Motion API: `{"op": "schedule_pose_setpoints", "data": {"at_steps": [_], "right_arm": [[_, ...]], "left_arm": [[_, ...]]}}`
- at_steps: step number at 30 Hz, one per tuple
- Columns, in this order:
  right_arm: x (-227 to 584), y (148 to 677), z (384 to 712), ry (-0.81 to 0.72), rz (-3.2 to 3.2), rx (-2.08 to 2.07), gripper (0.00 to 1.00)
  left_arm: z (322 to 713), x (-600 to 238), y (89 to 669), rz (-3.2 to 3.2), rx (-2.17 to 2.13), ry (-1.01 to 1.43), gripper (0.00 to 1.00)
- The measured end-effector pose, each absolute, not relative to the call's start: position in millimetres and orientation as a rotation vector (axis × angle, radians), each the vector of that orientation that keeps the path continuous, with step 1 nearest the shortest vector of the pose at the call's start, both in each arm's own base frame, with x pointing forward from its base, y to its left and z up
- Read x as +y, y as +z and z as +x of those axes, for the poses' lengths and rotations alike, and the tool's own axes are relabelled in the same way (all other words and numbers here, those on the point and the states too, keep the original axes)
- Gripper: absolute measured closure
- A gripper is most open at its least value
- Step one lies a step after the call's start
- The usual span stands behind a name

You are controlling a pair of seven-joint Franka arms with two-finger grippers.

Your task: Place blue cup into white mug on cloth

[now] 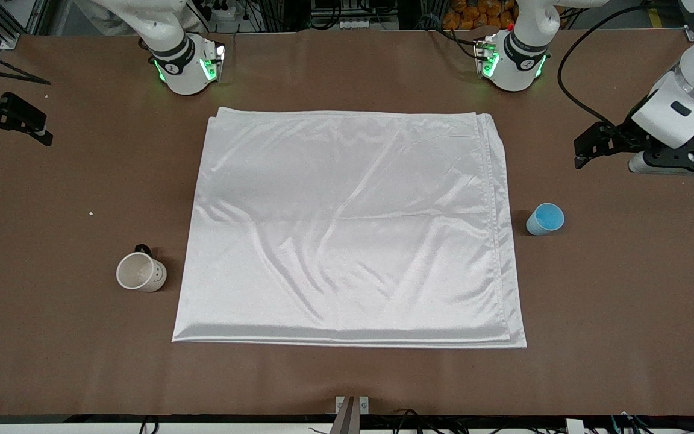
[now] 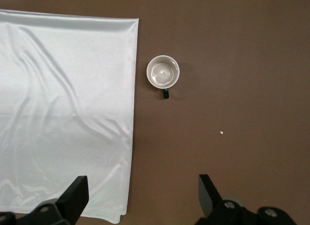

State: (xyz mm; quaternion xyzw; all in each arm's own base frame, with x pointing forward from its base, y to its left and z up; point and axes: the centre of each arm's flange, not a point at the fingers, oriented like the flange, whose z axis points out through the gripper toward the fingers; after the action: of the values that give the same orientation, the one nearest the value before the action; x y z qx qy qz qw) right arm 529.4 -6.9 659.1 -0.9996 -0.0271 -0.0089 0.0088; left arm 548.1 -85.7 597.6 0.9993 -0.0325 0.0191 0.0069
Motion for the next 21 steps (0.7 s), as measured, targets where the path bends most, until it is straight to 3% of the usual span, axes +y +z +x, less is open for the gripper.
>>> {"op": "schedule_pose_setpoints", "data": {"at_steps": [11,21], "right_arm": [[-7,641,533,0.008,-3.122,-0.084,0.0],[-9,541,547,0.071,-3.117,-0.076,0.0]], "left_arm": [[554,-85,532,3.131,-0.087,0.012,0.0],[546,-73,465,3.134,-0.05,-0.012,0.0]]}}
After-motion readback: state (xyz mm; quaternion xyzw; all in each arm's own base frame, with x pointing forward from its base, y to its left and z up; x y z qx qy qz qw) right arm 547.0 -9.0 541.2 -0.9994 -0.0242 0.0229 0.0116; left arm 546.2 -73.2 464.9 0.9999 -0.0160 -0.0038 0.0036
